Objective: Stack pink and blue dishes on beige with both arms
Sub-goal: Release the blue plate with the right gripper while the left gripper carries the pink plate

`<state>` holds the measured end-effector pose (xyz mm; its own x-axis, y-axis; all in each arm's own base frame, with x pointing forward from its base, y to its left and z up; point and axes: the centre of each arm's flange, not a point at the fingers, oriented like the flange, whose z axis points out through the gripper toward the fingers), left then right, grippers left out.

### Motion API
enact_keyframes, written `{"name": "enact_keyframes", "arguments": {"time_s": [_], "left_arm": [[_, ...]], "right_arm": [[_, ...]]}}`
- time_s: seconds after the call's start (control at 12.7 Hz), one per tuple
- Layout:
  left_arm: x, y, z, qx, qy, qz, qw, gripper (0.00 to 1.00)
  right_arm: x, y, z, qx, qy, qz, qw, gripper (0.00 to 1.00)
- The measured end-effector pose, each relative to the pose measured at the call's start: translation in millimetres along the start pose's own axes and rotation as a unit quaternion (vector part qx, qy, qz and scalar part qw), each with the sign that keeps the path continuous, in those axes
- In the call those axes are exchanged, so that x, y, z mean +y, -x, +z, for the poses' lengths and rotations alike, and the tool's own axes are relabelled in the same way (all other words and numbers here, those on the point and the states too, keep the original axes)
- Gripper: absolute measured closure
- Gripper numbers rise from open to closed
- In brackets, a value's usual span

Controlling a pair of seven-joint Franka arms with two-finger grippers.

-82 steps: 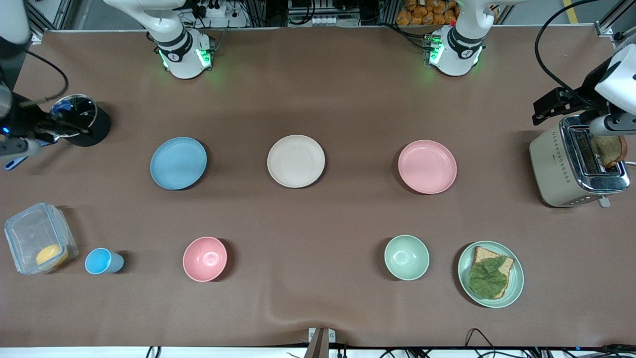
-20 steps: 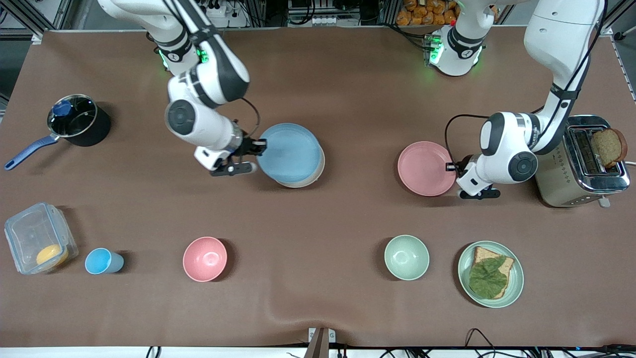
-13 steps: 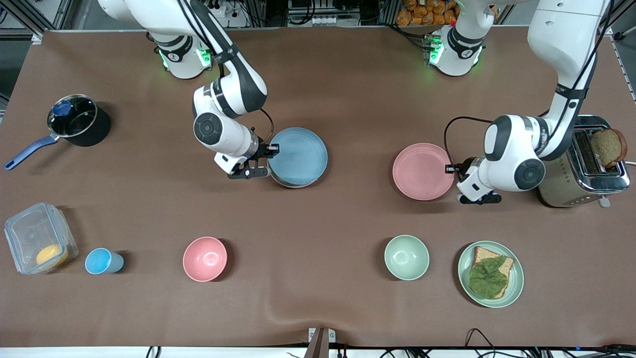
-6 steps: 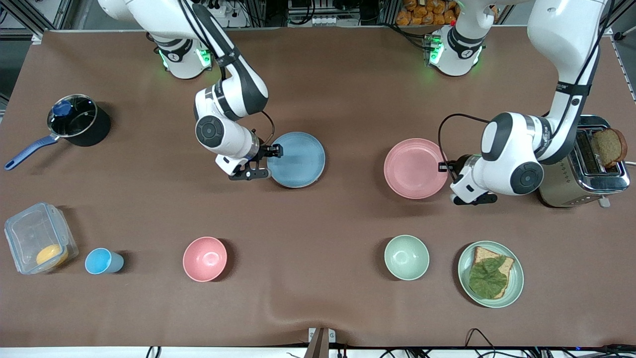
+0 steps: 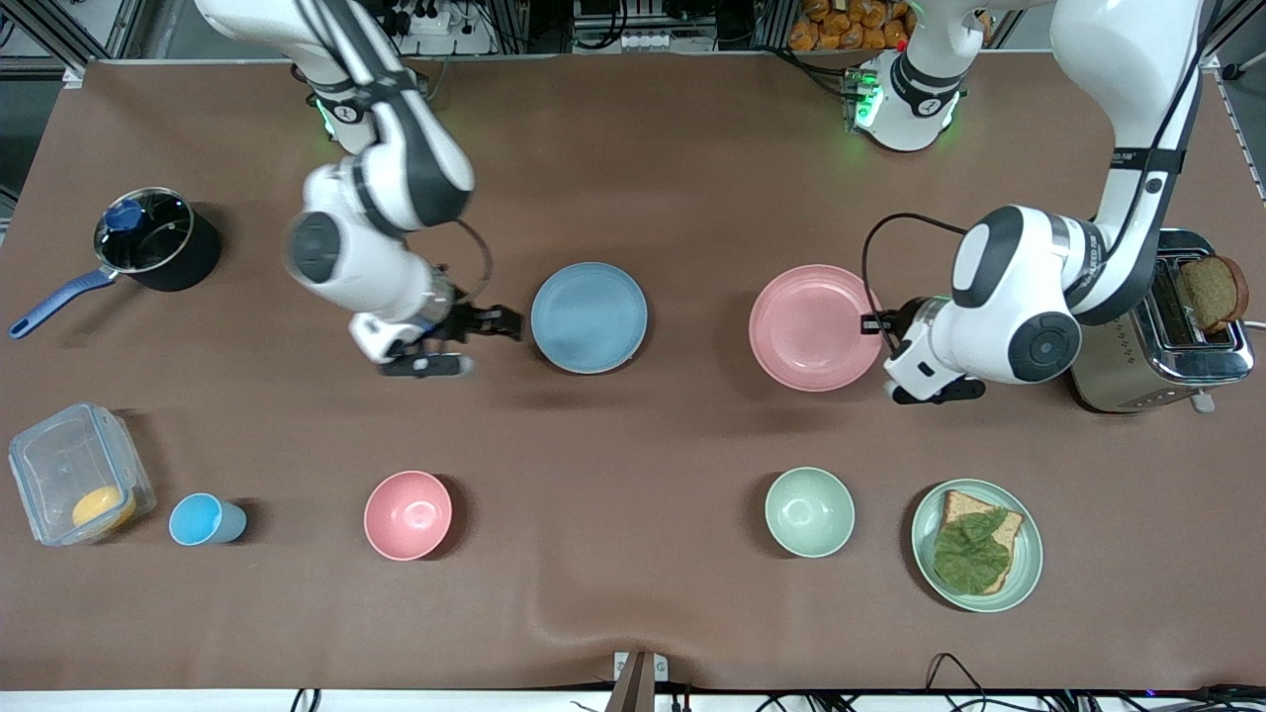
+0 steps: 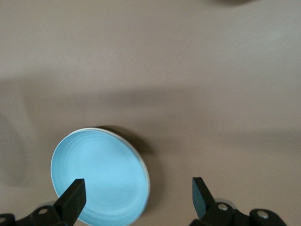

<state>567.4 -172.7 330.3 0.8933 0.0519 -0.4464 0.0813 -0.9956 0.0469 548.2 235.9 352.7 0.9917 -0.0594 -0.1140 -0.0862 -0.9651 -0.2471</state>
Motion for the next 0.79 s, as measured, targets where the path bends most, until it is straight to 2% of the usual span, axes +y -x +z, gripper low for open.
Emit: {"name": "enact_keyframes", "arguments": {"time_s": [0.24, 0.31, 0.47, 0.63, 0.79], "left_arm": [[45.8, 18.3, -8.5, 0.005, 0.007, 0.003, 1.000, 0.95], [61.1, 25.3, -8.9, 0.001, 0.017, 0.003, 1.000, 0.95], [89.2, 38.1, -8.6, -0.003, 0.036, 0.001, 0.999, 0.95], [122.1, 51.6, -3.1, 0.007, 0.037, -0.012, 0.999, 0.95], [162.1, 69.1, 7.7, 0.022, 0.037, -0.026, 0.999, 0.95]], "right_arm": [[24.8, -23.4, -93.5, -0.003, 0.078, -0.024, 0.997, 0.00], [27.1, -27.6, -123.1, 0.000, 0.095, -0.025, 0.995, 0.00], [40.6, -32.3, -168.4, 0.002, 0.109, -0.011, 0.994, 0.00], [62.9, -34.2, -201.8, -0.003, 0.114, 0.013, 0.993, 0.00], [88.1, -36.7, -235.3, 0.012, 0.112, 0.037, 0.993, 0.00]]}}
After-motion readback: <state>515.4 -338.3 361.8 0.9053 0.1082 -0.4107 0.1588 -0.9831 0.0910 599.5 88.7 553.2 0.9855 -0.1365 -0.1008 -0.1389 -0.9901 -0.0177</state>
